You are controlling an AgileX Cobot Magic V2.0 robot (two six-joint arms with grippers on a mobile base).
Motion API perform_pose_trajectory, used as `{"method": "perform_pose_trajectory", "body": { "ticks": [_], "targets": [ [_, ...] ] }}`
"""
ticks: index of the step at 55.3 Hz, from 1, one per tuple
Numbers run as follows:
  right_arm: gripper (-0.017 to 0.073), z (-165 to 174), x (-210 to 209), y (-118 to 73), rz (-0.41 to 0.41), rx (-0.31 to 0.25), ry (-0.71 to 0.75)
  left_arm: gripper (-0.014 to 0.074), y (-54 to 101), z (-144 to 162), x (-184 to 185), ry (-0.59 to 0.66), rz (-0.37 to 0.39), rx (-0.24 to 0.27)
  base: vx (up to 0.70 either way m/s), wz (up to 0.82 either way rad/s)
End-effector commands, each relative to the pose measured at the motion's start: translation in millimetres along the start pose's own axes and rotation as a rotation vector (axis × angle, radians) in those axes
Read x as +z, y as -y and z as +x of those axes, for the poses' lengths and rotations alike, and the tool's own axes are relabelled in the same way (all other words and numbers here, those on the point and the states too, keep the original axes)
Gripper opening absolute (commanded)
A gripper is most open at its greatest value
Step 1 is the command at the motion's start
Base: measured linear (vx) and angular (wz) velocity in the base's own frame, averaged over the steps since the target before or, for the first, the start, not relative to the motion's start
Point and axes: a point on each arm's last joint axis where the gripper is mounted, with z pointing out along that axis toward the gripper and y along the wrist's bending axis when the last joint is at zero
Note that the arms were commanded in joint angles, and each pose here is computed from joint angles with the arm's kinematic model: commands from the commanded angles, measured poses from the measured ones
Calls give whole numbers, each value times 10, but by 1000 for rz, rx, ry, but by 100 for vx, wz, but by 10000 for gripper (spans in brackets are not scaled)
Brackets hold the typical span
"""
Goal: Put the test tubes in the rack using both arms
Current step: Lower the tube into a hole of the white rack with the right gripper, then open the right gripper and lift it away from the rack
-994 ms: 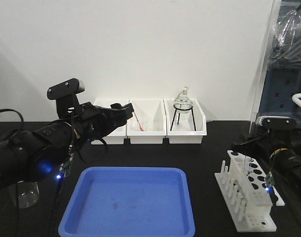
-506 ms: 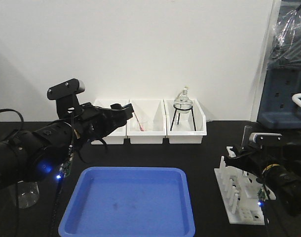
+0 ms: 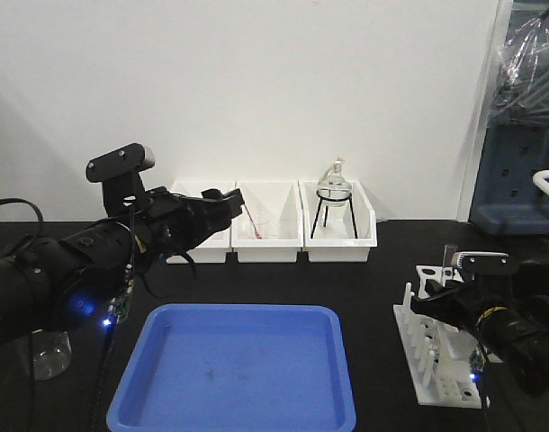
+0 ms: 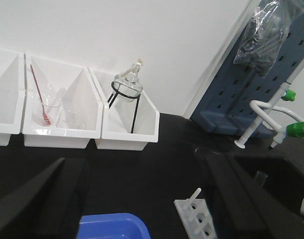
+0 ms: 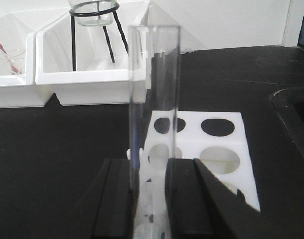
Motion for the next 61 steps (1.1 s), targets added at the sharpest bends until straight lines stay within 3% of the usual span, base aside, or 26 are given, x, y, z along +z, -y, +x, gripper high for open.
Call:
{"method": "perform_pose_trajectory", "body": {
  "ticks": [1,9,23,30,38,54,61],
  "targets": [
    [113,-467,-94,-50,-34,-13,189,575,206,-338,-170,136,91,-5,0,0],
    [200,-481,-97,-55,-40,-14,204,575,206,-338,-170,136,91,-5,0,0],
    [482,-482,-97,-56,-41,-14,205,575,206,-338,-170,136,91,-5,0,0],
    [573,-490,-101,-58,-42,-14,210,575,206,-338,-170,136,91,-5,0,0],
    [590,-632,-165,-82,-46,-20,244,575,206,-338,-170,136,91,-5,0,0],
    [590,-1321,-599,-191,-24,-51,321,575,206,-338,-170,136,91,-5,0,0],
    [590,-1610,-864,-258,-11,-115,315,575,206,-338,-170,136,91,-5,0,0]
  ]
}}
